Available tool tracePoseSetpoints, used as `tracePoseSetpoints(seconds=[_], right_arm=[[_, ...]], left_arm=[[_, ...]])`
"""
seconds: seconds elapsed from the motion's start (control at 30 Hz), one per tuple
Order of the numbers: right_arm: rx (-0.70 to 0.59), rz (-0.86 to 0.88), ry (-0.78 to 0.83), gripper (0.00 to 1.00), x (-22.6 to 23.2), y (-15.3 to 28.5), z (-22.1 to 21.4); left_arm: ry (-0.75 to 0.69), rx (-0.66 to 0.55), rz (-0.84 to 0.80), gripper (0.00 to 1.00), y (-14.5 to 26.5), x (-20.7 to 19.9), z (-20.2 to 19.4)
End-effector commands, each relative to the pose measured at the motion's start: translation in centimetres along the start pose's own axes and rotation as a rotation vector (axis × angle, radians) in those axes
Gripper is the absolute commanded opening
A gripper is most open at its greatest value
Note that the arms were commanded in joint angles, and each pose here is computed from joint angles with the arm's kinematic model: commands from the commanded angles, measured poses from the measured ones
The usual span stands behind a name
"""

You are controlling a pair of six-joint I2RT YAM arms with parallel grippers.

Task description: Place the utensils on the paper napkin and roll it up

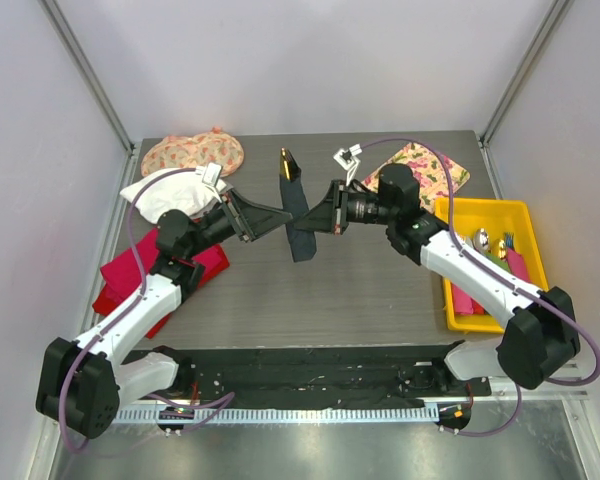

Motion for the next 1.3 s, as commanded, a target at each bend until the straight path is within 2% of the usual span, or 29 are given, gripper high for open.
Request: tracePoseSetpoints(seconds=[0.0,0.1,0.13,0.17,0.2,0.27,0.3,0.37,0.4,0.47,0.5,0.53,0.6,0.63,0.7,0.73,0.8,0.87,0.97,1.07,1.27], right_arm=[[-0.068,-0.029,0.085,0.01,0.3,2.8,2.3],[-0.031,-0.125,0.071,0.01,-2.2,5.5,1.5],[-0.012,-0.154,0.055,0.01,-2.8,6.4,1.2],[-0.002,-0.198,0.112,0.01,-4.1,7.8,1.2],[0.048,-0.253,0.065,0.01,-4.9,9.3,0.0],[0.089,-0.322,0.122,0.01,-6.5,11.4,-0.6],[0.105,-0.395,0.063,0.01,-7.8,13.8,-1.2],[0.123,-0.457,0.056,0.01,-9.0,16.3,-1.4],[0.155,-0.517,0.050,0.01,-10.0,18.9,-2.2],[0.184,-0.568,0.070,0.01,-10.7,21.2,-1.9],[0.239,-0.587,0.069,0.01,-10.7,22.5,-2.9],[0.227,-0.638,0.071,0.01,-11.0,24.5,-2.5],[0.267,-0.655,-0.007,0.01,-10.8,26.4,-3.9],[0.281,-0.696,0.020,0.01,-11.2,28.4,-4.0],[0.306,-0.698,-0.043,0.01,-10.8,30.0,-5.3],[0.327,-0.707,-0.002,0.01,-10.8,31.1,-5.4],[0.326,-0.731,-0.075,0.01,-10.4,33.4,-6.7],[0.336,-0.753,-0.082,0.01,-10.1,35.8,-7.9],[0.339,-0.789,-0.163,0.01,-10.0,38.1,-10.2],[0.361,-0.759,-0.188,0.01,-10.4,38.5,-12.0],[0.321,-0.694,-0.278,0.01,-11.3,38.4,-13.9]], left_arm=[[-0.049,-0.023,-0.010,0.82,-0.2,-0.4,0.7],[-0.063,0.002,0.008,0.88,0.1,0.4,0.1],[-0.069,0.007,0.013,0.88,0.1,0.6,0.0],[-0.066,0.019,0.023,0.88,0.2,0.9,-0.3],[-0.089,0.036,0.025,0.88,0.3,1.1,-0.5],[-0.103,0.057,0.035,0.88,0.4,1.4,-0.7],[-0.114,0.074,0.047,0.88,0.4,1.7,-0.9],[-0.117,0.092,0.052,0.88,0.4,2.1,-1.1],[-0.122,0.098,0.049,0.88,0.4,2.1,-1.2],[-0.123,0.107,0.052,0.88,0.3,2.4,-1.4],[-0.125,0.109,0.052,0.88,0.3,2.4,-1.4],[-0.133,0.111,0.048,0.88,0.4,2.4,-1.4],[-0.133,0.113,0.048,0.88,0.4,2.6,-1.6],[-0.139,0.113,0.044,0.88,0.4,2.6,-1.6],[-0.139,0.118,0.040,0.88,0.5,2.6,-1.7],[-0.141,0.121,0.038,0.88,0.5,2.6,-1.8],[-0.144,0.130,0.033,0.87,0.6,2.6,-1.9],[-0.143,0.139,0.030,0.87,0.6,2.6,-2.1],[-0.145,0.141,0.024,0.87,0.5,2.6,-2.1],[-0.140,0.144,0.023,0.87,0.3,2.9,-2.1],[-0.146,0.159,0.003,0.87,0.3,2.3,-2.2]])
Point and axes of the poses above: each gripper's point midway between its finger pads, its own y axis back along the fingers, its own x axis along the line the jaws close on, z = x × y, the point moved 3 cm from there along y, back along the fingers, and after that the axes turned 10 degrees about y, right-handed, at the moved point
